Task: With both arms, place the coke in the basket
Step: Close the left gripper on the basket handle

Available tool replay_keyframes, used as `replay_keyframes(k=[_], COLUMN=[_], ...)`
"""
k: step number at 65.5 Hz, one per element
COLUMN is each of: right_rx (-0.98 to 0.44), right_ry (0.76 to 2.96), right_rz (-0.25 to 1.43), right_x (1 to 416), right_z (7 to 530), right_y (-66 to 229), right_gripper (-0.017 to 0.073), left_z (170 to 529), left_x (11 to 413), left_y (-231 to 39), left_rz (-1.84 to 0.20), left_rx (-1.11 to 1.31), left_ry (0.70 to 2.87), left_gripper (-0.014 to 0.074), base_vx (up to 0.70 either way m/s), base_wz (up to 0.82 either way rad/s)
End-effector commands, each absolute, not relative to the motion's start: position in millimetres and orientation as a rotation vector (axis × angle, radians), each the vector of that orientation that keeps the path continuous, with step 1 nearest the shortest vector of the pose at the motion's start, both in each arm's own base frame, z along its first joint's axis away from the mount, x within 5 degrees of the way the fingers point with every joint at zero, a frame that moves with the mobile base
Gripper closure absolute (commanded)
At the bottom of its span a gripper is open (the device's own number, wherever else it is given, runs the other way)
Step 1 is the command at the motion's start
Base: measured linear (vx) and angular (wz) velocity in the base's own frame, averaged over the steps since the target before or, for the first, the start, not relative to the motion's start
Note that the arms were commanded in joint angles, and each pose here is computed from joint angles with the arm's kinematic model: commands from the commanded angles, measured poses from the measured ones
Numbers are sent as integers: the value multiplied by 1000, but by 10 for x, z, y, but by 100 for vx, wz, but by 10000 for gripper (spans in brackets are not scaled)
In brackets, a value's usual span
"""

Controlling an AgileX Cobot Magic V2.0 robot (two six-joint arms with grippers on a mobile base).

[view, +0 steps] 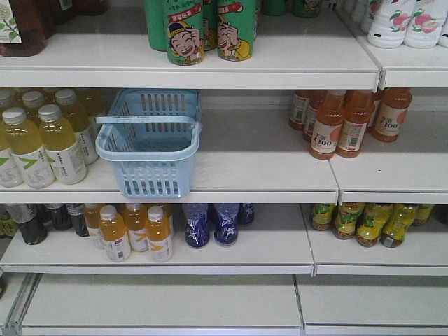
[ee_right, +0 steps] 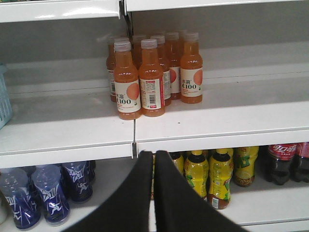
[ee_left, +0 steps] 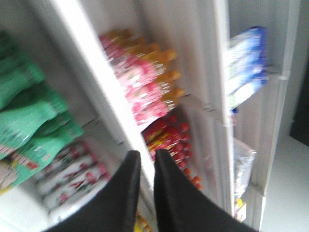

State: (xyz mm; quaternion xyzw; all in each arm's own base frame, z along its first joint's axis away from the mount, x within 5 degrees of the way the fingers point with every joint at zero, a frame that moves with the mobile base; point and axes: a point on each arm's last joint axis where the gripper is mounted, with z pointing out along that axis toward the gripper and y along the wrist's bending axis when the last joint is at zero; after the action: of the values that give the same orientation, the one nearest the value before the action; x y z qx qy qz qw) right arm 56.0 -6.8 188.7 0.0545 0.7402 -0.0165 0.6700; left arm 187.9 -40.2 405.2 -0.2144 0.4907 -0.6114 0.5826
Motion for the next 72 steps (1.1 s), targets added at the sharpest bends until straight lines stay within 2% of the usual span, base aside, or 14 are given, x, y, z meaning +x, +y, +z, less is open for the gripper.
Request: replay_keyframes(k=[1, 13, 22, 33, 51, 72], right_rx=[96, 96, 96, 96, 96, 96], right_ry=[1592, 1592, 1592, 1592, 1592, 1592], right_rz=[-47, -47, -47, -47, -47, -47], right_x=[558, 558, 558, 558, 558, 558], right_z=[1938, 1938, 1938, 1938, 1938, 1938], right_y=[-59, -59, -59, -59, -59, -59], right_gripper=[565, 565, 565, 565, 565, 565], left_z=[4026, 3528, 3148, 2709, 2244, 2198], left_x=[2098, 2562, 2821, 3108, 3403, 3799], left_y=[-470, -610, -660, -677, -596, -638], left_rz=[-1547, -1568, -1558, -1607, -1718, -1729], left_rx=[-479, -533, -622, -768, -1010, -977], left_ry=[1127, 1377, 1528, 1568, 1381, 1380], left_gripper=[386, 99, 8, 4, 4, 4], base_vx=[0, 0, 0, 0, 0, 0], base_wz=[0, 0, 0, 0, 0, 0])
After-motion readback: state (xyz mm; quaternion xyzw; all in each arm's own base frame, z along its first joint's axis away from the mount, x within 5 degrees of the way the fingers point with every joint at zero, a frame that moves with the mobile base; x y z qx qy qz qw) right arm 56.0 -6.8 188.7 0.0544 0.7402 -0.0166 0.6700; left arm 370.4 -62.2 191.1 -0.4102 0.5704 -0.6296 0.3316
